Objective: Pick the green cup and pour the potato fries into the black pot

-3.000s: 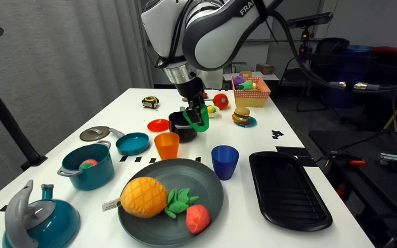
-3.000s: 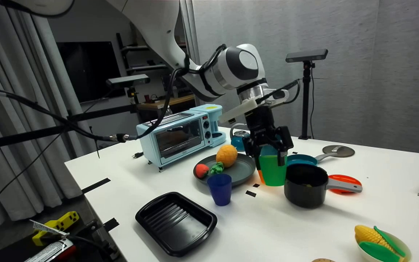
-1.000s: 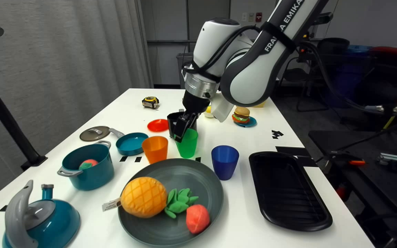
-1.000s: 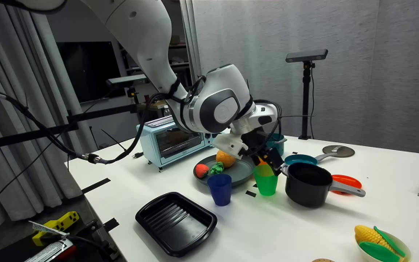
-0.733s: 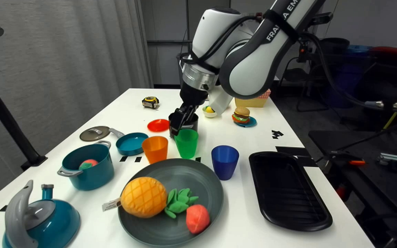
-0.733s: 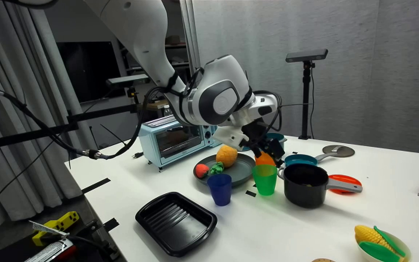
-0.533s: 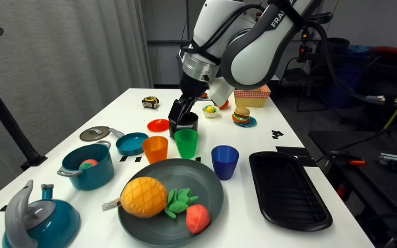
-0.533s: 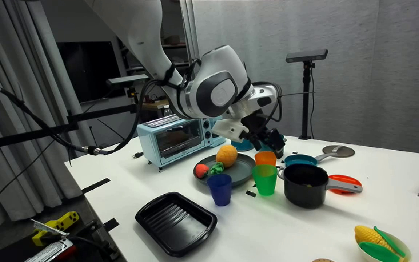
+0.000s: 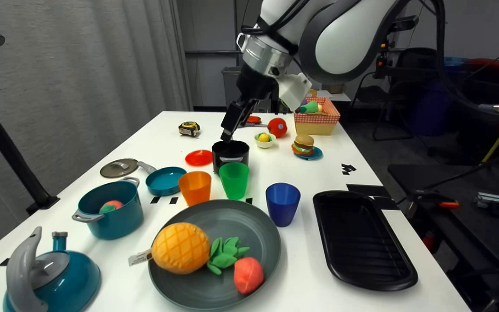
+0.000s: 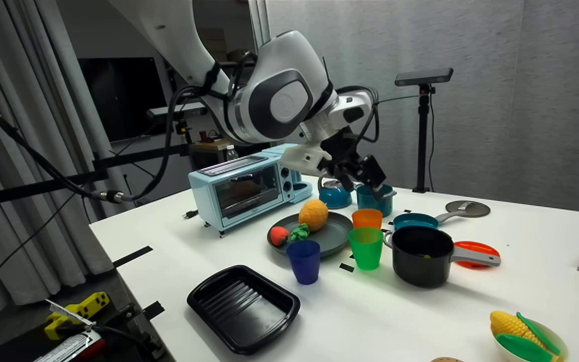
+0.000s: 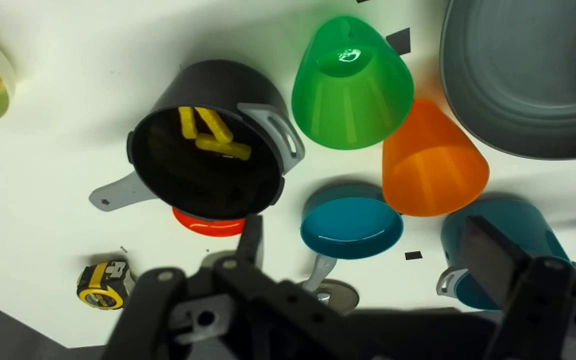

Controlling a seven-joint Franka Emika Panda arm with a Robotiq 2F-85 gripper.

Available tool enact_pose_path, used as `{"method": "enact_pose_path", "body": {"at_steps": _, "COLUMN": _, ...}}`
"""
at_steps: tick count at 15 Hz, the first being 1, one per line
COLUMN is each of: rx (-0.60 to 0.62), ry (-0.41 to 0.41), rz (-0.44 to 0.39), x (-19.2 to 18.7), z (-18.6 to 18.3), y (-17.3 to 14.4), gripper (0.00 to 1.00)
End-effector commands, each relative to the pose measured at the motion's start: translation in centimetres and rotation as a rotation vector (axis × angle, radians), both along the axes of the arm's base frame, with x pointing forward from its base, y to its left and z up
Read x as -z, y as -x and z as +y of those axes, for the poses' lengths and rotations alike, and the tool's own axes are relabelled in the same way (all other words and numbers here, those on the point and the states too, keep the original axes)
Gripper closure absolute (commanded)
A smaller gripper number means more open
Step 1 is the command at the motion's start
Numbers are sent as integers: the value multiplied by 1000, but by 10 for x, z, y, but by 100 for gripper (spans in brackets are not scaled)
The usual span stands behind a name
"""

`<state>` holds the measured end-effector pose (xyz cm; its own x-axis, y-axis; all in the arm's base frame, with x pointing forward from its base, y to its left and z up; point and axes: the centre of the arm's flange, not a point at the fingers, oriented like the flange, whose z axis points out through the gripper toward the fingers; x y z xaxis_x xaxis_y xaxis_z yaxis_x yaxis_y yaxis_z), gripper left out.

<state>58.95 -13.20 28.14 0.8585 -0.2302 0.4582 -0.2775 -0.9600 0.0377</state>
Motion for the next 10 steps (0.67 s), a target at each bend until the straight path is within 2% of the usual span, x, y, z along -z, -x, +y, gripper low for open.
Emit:
{"method": "enact_pose_path", "body": {"at_steps": 1, "rx": 2, "ry": -1, "rz": -3, "x": -5, "z": 0, "y": 4, "gripper": 0}}
{"method": "enact_pose_path", "body": {"at_steps": 10, "rx": 6, "ry": -7, "rz": -4, "x": -12, "z": 1, "y": 16, "gripper": 0}}
